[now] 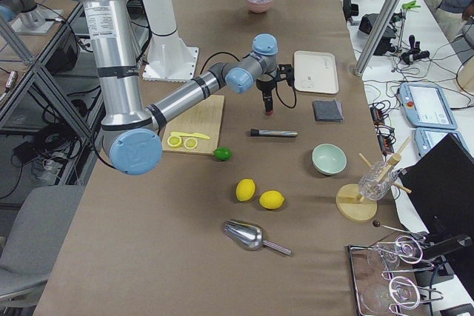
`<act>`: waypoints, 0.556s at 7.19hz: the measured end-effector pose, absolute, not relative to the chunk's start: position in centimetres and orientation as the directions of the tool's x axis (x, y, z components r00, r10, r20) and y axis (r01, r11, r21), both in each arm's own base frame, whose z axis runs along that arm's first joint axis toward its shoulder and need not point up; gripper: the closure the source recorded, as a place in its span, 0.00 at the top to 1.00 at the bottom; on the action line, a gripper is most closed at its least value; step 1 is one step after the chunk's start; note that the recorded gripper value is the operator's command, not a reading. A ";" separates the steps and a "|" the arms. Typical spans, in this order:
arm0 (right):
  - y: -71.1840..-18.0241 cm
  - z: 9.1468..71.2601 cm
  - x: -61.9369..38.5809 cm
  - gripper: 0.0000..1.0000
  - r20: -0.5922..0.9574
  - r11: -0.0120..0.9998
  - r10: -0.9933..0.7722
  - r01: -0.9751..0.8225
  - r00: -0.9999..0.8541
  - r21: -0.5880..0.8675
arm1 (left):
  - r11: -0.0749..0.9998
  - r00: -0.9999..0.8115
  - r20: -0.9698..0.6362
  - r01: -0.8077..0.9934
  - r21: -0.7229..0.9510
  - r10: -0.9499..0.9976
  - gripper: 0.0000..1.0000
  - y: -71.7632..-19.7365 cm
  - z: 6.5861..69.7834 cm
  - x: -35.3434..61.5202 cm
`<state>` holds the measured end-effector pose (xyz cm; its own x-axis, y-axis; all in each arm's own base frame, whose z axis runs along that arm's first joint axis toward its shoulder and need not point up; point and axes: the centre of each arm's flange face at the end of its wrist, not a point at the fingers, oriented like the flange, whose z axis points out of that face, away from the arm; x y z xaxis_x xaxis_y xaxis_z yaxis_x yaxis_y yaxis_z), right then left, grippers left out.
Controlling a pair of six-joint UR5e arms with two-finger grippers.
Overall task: Mash ice and strawberries in cup
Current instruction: 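Move the right gripper above the red strawberry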
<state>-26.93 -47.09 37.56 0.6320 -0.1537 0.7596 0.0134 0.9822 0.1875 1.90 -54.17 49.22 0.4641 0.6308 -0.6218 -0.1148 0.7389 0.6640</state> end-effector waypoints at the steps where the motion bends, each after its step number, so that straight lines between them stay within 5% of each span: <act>1: -46.5 36.9 -29.3 1.00 0.758 0.985 -0.135 0.003 0.638 0.173 | 0.736 0.476 -0.618 -0.098 0.670 0.626 0.97 -53.9 49.5 0.2; 4: -45.3 35.9 -34.0 1.00 0.740 0.984 -0.126 -0.013 0.661 0.179 | 0.738 0.471 -0.625 -0.086 0.670 0.623 0.97 -53.0 50.6 -1.5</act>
